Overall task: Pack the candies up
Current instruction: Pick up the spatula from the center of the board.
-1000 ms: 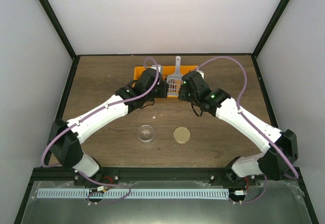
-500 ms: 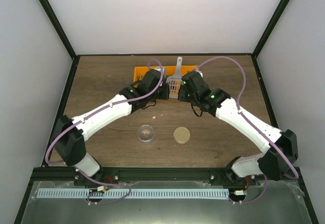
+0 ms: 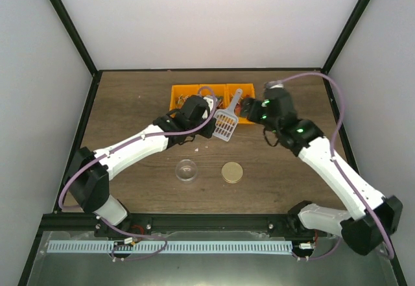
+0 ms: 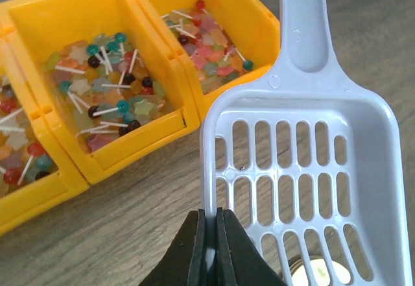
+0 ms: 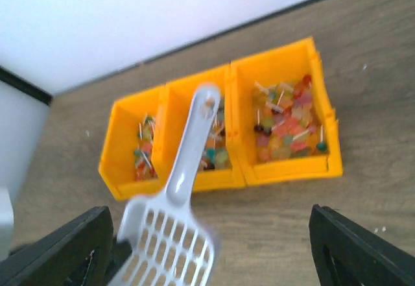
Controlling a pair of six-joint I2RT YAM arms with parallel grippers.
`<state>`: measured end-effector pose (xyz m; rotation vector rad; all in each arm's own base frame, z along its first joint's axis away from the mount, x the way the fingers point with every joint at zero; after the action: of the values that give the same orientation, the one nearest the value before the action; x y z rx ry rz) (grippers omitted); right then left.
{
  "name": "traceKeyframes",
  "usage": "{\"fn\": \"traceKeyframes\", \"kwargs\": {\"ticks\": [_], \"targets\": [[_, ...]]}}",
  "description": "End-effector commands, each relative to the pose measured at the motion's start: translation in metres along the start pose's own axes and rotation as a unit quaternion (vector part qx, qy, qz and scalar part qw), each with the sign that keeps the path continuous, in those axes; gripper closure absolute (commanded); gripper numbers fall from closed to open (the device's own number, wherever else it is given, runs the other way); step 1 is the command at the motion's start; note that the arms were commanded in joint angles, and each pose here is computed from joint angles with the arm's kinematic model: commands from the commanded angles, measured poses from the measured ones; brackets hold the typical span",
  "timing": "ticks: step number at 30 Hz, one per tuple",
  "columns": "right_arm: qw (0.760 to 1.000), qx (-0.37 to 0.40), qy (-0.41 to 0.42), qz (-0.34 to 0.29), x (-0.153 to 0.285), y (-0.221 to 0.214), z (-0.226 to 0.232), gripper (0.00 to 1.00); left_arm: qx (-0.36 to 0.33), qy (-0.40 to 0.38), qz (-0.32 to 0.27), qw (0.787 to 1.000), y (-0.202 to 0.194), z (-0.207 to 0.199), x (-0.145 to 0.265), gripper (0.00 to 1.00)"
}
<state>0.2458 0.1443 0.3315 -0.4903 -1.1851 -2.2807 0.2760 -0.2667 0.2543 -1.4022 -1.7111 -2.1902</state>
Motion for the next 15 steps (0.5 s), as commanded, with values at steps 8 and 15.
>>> {"fn": "traceKeyframes", "kwargs": {"ticks": [8, 15], "targets": [[0.972, 0.004, 0.209, 0.105, 0.014, 0.053, -0.024, 0.15, -0.220, -0.188, -0.067, 0.955, 0.007, -0.015, 0.027, 0.96], [0.959, -0.012, 0.239, 0.153, 0.004, 0.058, -0.042, 0.27, -0.240, -0.264, -0.059, 0.932, 0.012, -0.007, 0.024, 0.96]]}}
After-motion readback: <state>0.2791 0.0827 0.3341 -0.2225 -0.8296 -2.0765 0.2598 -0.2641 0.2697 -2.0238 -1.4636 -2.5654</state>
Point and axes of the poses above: each gripper's point midway between its finger pads, its own x axis back along the fingers, its own z axis along the line the jaws close on, y = z × x, the point moved 10 cm from there along x, back along the fingers, and after that the axes turned 12 degrees about -x, right-handed, at the moved point
